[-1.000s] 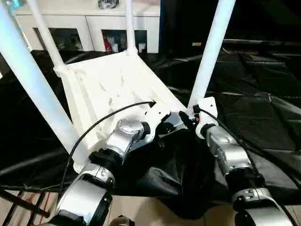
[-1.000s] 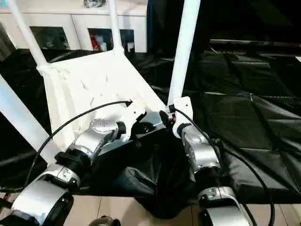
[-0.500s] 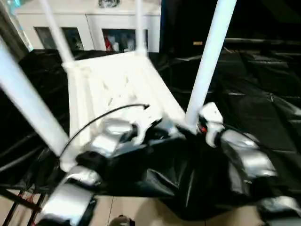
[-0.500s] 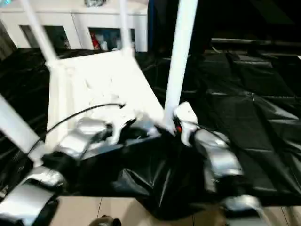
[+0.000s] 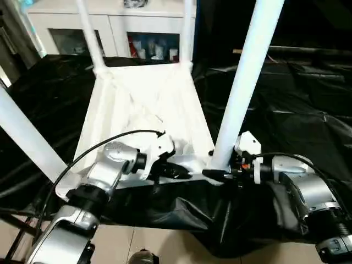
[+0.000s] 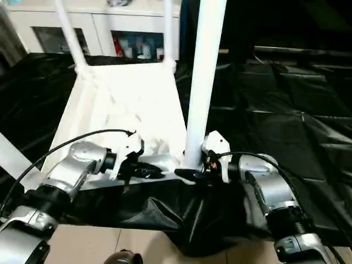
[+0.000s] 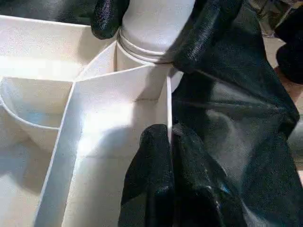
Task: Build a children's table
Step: Rotate leg to tighten
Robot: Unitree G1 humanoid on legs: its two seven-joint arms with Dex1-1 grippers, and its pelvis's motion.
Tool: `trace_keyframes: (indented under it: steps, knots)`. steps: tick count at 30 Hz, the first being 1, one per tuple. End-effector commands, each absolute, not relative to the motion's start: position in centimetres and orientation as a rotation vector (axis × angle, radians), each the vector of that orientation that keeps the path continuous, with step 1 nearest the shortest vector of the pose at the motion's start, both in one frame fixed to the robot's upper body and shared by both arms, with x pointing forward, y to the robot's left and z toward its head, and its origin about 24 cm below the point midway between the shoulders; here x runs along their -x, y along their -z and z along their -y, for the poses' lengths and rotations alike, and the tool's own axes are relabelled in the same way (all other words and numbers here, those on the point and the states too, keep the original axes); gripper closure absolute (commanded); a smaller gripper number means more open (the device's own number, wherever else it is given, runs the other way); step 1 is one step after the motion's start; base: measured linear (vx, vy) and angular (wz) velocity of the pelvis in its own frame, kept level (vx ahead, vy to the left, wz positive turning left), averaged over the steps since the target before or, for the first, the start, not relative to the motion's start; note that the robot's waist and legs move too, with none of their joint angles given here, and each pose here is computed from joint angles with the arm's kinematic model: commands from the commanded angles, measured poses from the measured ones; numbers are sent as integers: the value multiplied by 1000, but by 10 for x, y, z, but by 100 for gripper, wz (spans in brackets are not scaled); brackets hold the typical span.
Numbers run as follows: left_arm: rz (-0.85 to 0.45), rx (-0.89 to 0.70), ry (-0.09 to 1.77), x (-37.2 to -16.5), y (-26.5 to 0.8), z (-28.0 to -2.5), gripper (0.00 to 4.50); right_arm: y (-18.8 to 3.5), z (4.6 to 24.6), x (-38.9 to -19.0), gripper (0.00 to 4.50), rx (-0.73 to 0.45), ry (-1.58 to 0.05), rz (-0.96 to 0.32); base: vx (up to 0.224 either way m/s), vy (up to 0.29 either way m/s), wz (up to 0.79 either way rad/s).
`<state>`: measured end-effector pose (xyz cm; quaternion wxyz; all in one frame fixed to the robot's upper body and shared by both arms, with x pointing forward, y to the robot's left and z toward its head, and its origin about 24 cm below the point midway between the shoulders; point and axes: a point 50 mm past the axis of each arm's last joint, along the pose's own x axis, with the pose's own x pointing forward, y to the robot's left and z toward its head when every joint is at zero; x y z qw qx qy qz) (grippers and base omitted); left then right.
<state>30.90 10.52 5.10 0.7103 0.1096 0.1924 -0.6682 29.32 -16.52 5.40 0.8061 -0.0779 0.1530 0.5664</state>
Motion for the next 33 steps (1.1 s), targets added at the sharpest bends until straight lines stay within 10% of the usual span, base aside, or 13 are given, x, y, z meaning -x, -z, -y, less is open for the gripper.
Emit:
trace_keyframes:
  steps: [1, 7, 21, 27, 33]
  knots:
    - [-313, -217, 1558, -308, -69, -91, 450, -57, 157, -289, 156, 164, -1276, -324, 0, 0, 0]
    - [-314, -218, 1543, -309, -69, -91, 450, -55, 156, -287, 189, 154, -1274, -332, 0, 0, 0]
    - [-264, -195, 1110, -346, -72, -40, 450, -5, 128, -316, 200, 50, -476, -458, 0, 0, 0]
    - [-233, -197, 1110, -347, -78, -17, 450, -13, 106, -327, 200, 66, -457, -405, 0, 0, 0]
    - [-217, -202, 1193, -343, -78, -25, 450, -27, 108, -327, 97, 44, -573, -326, 0, 0, 0]
